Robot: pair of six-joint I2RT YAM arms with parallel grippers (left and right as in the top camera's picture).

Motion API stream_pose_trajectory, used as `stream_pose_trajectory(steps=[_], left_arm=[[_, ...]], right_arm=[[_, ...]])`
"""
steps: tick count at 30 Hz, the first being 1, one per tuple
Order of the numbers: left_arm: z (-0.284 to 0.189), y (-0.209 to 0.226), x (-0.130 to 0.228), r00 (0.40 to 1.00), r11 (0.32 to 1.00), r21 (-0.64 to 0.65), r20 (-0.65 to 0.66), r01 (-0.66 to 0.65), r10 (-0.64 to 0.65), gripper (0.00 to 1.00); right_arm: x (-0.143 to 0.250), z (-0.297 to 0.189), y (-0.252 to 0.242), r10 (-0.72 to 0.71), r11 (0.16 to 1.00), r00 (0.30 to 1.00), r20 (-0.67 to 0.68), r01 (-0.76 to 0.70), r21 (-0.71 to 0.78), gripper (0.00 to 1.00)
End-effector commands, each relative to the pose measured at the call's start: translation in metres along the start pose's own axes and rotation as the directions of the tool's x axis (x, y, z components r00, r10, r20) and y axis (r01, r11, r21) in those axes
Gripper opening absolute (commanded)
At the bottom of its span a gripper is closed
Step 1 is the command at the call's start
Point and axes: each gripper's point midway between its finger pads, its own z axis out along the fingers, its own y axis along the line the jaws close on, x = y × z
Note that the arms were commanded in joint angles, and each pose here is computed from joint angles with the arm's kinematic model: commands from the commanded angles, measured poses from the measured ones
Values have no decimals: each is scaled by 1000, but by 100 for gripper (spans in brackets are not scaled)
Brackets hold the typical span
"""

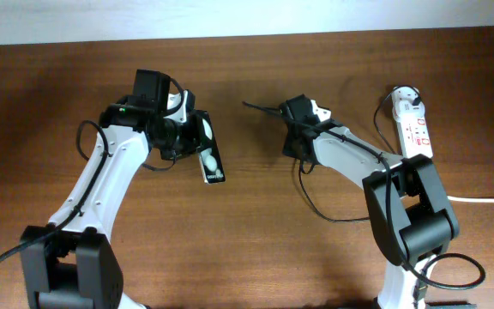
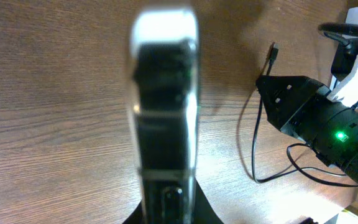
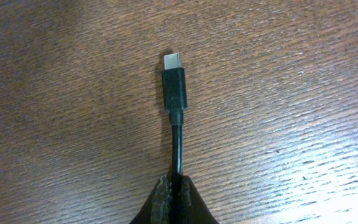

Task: Plug charger to phone and switch on socket
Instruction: 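Insert the cable plug into the phone's bottom port with the right gripper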

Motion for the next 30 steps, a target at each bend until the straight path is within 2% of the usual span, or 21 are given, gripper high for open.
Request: stream_pose_trajectory(steps=[1,2,4,6,8,9,10,11,12,13,15,17,21,24,30], left_arm=[[-5,-9,-6,998,997,47,17,62,-63,0],[-6,-10,-9,998,997,51,26,57,-58,0],[-5,-21,-14,999,994,107,36,16,-20,0],[-1,-59,-20,998,937,345,20,-62,59,0],[6,-85,-20,994,828,556,-32,-71,106,0],[12,-96,-21,990,746,665,-79,-36,119,0],[11,-105,-23,983,662,749,-96,-31,155,0],[7,-113,-25,973,567,824,-126,-7,195,0],[7,-117,-32,968,528,849,-103,-34,227,0],[5,-119,-40,971,525,848,-52,-80,233,0],[-6,-120,-54,977,521,850,-39,-77,208,0],[-8,-122,-55,977,515,853,-36,-79,211,0],[-10,-120,-55,977,513,855,-37,-79,212,0],[-11,-120,-54,974,505,859,-31,-90,225,0],[-18,-115,-51,967,479,872,-28,-101,255,0]], right_arm=[[55,18,-13,-27,999,973,-231,30,11,4],[51,9,-12,-27,1000,973,-231,29,7,4],[39,-41,1,-24,996,973,-228,4,-90,4],[22,-116,24,-26,955,985,-171,-26,-295,4],[10,-188,22,-14,910,997,-71,-16,-413,4],[12,-226,9,-3,893,1000,-23,-7,-449,4],[19,-244,1,-6,888,1000,-10,0,-460,4],[47,-263,-10,-78,883,997,-8,65,-466,4],[69,-271,-8,-132,865,991,-4,113,-489,4],[91,-276,-2,-184,839,983,4,160,-520,4],[128,-257,14,-204,825,979,-20,161,-541,4],[145,-240,52,-256,758,964,69,245,-604,4],[126,-220,72,-201,788,963,181,269,-554,4],[110,-224,88,-147,773,959,242,264,-577,4],[98,-225,86,-108,791,951,290,259,-554,4]])
